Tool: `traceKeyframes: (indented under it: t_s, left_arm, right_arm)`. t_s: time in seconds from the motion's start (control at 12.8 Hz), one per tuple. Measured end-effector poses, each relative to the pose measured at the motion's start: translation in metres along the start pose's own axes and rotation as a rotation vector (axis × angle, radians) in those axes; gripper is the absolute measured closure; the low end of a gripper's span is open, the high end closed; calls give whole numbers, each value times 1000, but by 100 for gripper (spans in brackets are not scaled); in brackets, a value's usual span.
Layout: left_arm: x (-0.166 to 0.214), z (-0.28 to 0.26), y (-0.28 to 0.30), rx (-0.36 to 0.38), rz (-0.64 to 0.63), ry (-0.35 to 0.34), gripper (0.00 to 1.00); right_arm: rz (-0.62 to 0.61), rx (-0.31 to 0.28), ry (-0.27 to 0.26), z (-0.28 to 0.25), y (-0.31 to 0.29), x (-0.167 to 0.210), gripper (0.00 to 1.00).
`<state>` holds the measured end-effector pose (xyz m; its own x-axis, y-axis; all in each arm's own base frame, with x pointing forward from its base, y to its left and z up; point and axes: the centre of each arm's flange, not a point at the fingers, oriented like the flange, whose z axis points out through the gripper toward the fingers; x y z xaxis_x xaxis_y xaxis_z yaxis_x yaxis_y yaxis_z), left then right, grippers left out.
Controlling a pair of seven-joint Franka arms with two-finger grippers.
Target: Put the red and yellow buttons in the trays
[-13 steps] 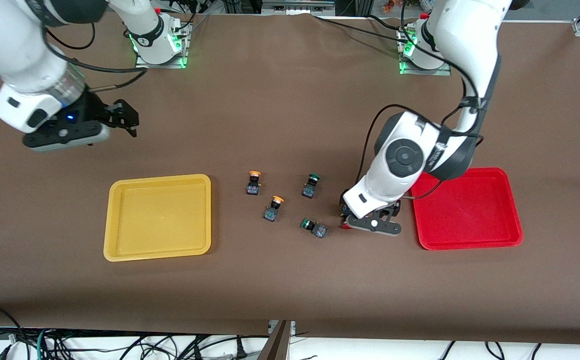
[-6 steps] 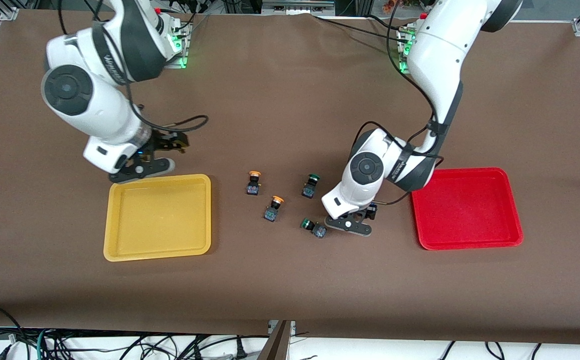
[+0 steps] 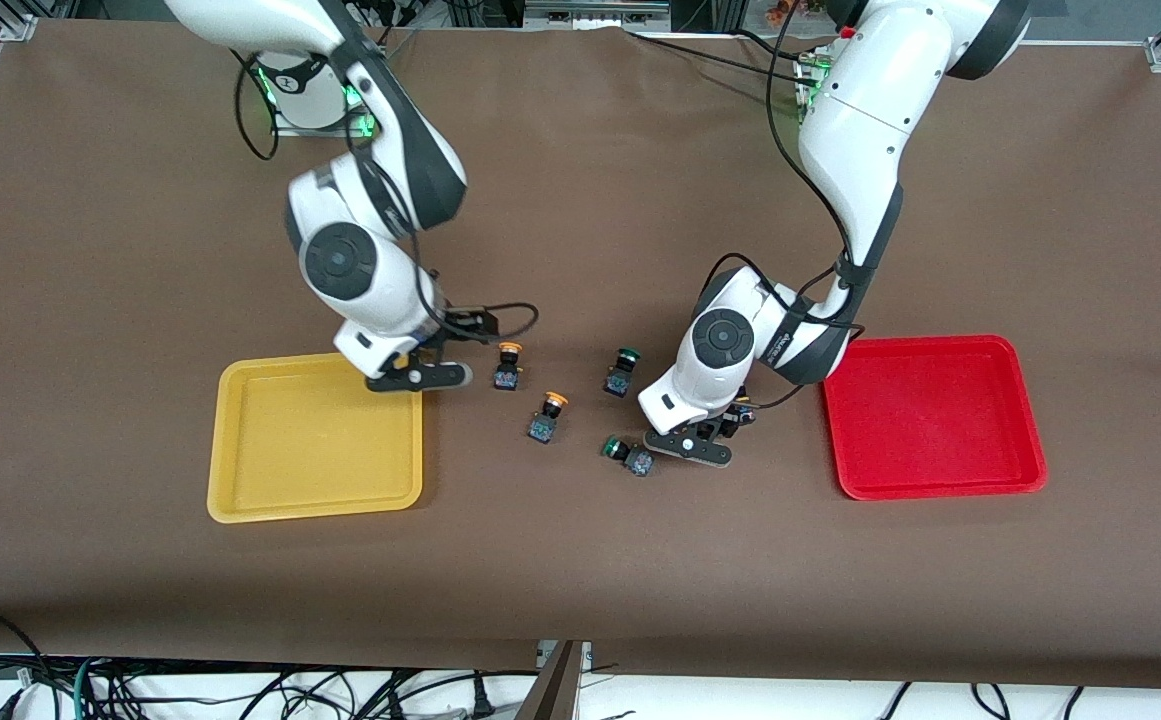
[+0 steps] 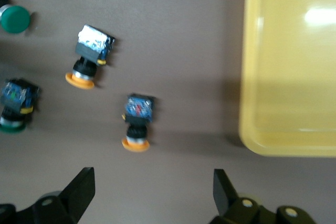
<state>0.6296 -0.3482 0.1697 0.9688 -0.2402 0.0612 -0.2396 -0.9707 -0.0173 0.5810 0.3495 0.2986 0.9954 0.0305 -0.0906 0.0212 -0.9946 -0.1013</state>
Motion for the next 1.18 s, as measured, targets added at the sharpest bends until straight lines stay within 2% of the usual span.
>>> traceKeyframes:
  t_s: [0.16, 0.24, 0.47, 0.63, 0.78, 0.94, 1.1, 1.18]
  left_arm:
    - [0, -10, -2, 15, -2, -31, 52]
    - [1, -22, -6, 29, -8, -56, 58]
    - [4, -100, -46, 98, -66, -162, 58]
    - [-8, -152, -94, 143, -135, -279, 58]
    - [-23, -163, -161, 201, -182, -408, 58]
    - [-36, -138, -225, 177, -177, -483, 58]
    - [-43, -109, -257, 151, -173, -477, 58]
    - [-45, -93, -263, 138, -153, -444, 58]
  right_arm:
    - [42, 3, 27, 51, -17, -5, 1]
    - [60, 2, 34, 69, -25, -9, 1]
    - [83, 7, 51, 91, -35, -14, 4]
    - [90, 14, 70, 96, -33, -10, 5]
    - [96, 21, 88, 107, -30, -6, 12]
    - [97, 21, 97, 123, -28, -5, 36]
    - [99, 16, 97, 120, -23, -1, 59]
    - [95, 7, 82, 111, -19, 5, 59]
